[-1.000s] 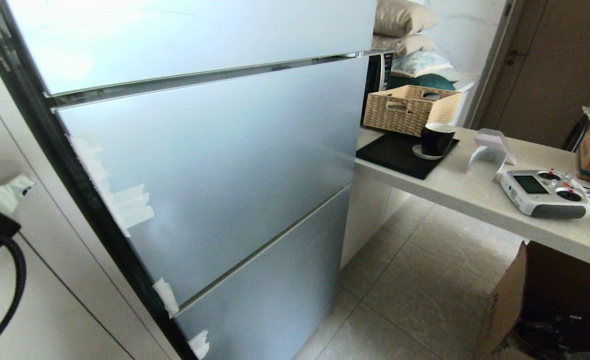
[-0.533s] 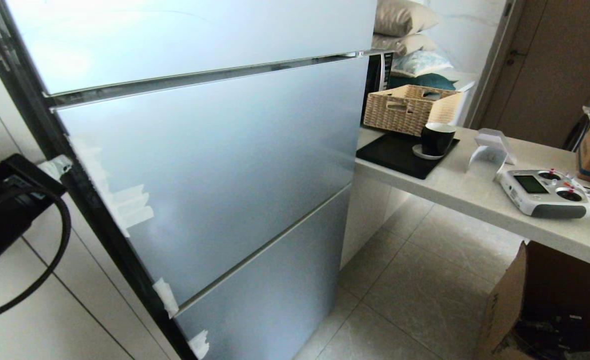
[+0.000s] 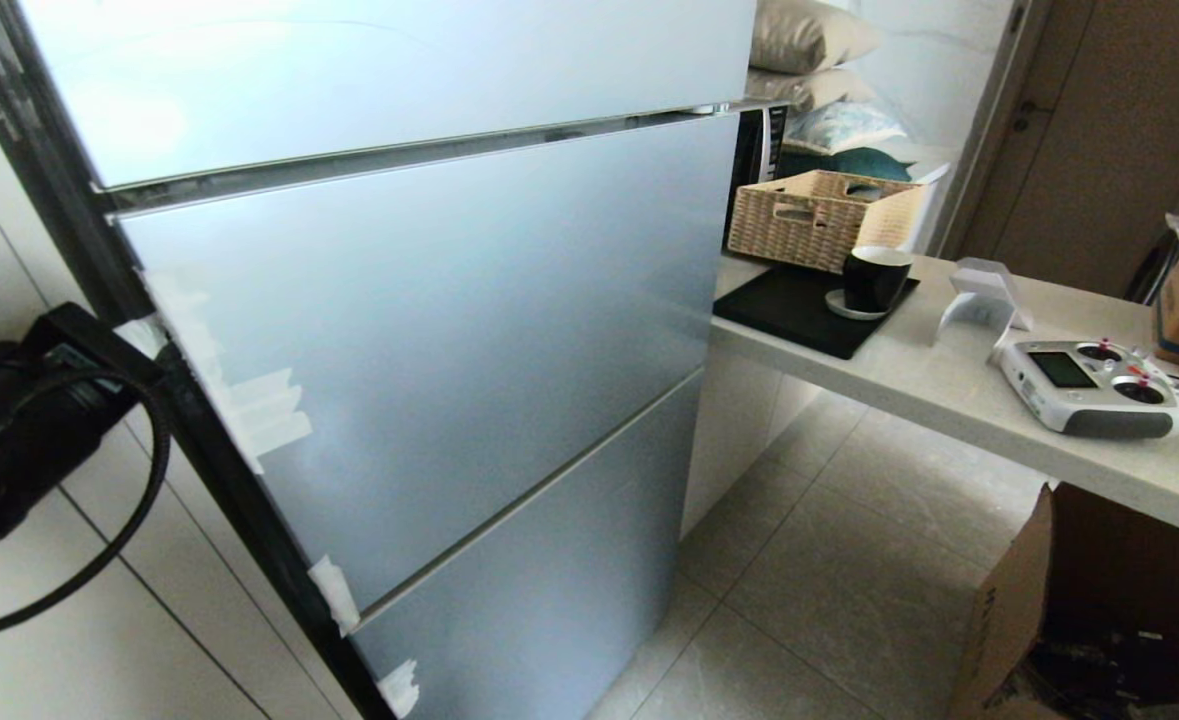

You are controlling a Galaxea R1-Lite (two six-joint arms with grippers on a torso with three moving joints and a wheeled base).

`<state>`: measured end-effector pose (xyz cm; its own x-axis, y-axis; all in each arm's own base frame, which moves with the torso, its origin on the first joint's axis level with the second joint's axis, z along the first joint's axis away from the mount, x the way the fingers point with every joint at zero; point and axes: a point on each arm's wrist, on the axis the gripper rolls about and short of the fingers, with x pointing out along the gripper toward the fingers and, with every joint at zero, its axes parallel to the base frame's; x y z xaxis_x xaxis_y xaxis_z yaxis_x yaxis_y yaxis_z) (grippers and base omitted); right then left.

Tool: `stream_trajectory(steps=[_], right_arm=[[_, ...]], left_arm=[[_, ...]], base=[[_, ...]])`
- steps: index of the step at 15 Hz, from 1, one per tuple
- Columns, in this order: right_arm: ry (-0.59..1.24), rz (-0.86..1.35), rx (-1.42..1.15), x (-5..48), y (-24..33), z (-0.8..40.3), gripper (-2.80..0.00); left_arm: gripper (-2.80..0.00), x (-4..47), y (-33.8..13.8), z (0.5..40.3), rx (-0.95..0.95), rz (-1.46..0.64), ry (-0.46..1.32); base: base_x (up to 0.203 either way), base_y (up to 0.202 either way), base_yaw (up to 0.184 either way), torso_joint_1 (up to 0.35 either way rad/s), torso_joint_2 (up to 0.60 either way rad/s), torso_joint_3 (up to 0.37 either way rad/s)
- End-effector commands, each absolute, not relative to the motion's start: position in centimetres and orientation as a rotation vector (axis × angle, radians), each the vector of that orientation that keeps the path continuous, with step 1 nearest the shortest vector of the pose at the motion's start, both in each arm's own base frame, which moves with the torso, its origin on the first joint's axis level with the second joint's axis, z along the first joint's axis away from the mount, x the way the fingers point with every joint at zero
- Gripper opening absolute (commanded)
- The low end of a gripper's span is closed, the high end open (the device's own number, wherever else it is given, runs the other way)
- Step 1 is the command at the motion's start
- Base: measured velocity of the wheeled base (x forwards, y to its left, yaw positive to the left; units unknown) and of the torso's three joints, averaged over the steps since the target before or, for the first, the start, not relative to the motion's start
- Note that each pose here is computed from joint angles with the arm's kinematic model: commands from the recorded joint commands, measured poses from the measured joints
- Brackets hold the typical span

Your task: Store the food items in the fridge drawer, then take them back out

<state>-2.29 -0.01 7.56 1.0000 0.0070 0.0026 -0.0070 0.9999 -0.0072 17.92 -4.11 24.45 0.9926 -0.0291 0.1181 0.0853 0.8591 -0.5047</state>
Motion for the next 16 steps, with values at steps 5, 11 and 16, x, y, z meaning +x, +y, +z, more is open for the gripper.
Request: stream_trajectory(steps=[5,11,16], right_arm=[[-0.002,0.008,-0.008,-2.3,0.0,7.6,-2.80],[-0.002,0.008,-0.008,-2.3,0.0,7.6,-2.80],[-0.002,0.008,-0.008,-2.3,0.0,7.6,-2.80]], left_arm=[[-2.80,16.3,-5.3,24.5,-0.550,-0.160,-0.098],[-2.80,15.4,-6.1,23.7,-0.546,-0.223,-0.061],[-2.80,14.3,-6.7,22.8,-0.540,-0.298,-0.022]], base=[[0.000,0.000,0.000,0.000,0.00,0.000],[0.000,0.000,0.000,0.000,0.00,0.000],[0.000,0.000,0.000,0.000,0.00,0.000]])
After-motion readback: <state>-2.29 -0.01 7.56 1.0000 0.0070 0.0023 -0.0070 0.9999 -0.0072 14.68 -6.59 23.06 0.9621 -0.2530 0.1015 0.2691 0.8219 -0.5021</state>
